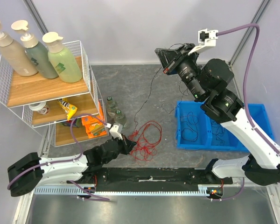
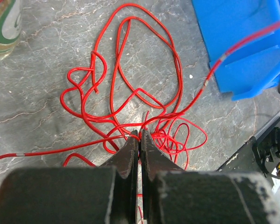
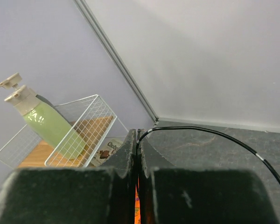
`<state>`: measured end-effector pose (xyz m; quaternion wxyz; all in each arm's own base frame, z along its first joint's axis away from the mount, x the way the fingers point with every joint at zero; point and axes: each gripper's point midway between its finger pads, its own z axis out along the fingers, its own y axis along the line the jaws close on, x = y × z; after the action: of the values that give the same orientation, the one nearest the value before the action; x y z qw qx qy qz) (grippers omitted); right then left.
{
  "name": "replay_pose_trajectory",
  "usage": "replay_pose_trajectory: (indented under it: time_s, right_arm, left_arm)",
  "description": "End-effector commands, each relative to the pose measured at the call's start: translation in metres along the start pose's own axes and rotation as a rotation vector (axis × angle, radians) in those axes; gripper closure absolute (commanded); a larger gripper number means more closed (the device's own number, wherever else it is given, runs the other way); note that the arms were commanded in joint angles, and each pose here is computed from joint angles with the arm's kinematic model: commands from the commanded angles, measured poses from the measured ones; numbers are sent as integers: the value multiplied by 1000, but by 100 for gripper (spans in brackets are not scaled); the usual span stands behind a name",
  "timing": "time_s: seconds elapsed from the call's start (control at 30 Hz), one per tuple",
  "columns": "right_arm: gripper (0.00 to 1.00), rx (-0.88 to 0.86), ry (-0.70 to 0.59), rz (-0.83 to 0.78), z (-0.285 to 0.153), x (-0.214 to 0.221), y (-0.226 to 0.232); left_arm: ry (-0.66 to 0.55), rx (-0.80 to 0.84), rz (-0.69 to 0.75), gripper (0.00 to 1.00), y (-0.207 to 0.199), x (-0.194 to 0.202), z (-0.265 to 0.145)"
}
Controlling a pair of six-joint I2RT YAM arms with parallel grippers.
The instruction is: Untangle the cables
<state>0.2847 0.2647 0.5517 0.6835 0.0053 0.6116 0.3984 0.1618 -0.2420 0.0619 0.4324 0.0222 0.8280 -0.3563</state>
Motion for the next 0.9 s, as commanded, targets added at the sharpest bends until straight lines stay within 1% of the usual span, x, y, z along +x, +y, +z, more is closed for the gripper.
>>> replay_pose_trajectory:
  time_s: [0.0,0.23,0.37,0.43,0.5,0.67,0.73,0.8,0.87]
  right_arm:
    - [100,0,-36,-66,7,-25,3]
    - [100,91,-168,-190,6,-98,-4]
    - [100,116,-270,-244,-13,-147,2]
    - [100,133,-289,-279,-24,-158,-1]
    - [100,193,-284,-316,-38,-158,-16]
    - [100,471,-233,-435,-78,-136,-82]
    - [100,558,-178,-506,-89,-114,-109]
    - [100,707,-129,-578,-105,-93,-144]
    - [100,800,-90,-611,-117,-72,-177]
  left_arm:
    - [-42,-47,-28,98,7,-10,-2]
    - [-7,-88,-44,98,27,9,-5]
    - [8,-86,-26,98,27,12,-5]
    - [4,-85,-18,98,25,9,-4]
    - [0,-76,-7,98,20,4,-4]
    - [-2,-57,24,98,9,-3,-1]
    - [3,-36,39,98,1,-7,-1]
    - [4,7,60,98,-11,-11,0]
    - [1,53,78,98,-24,-18,0]
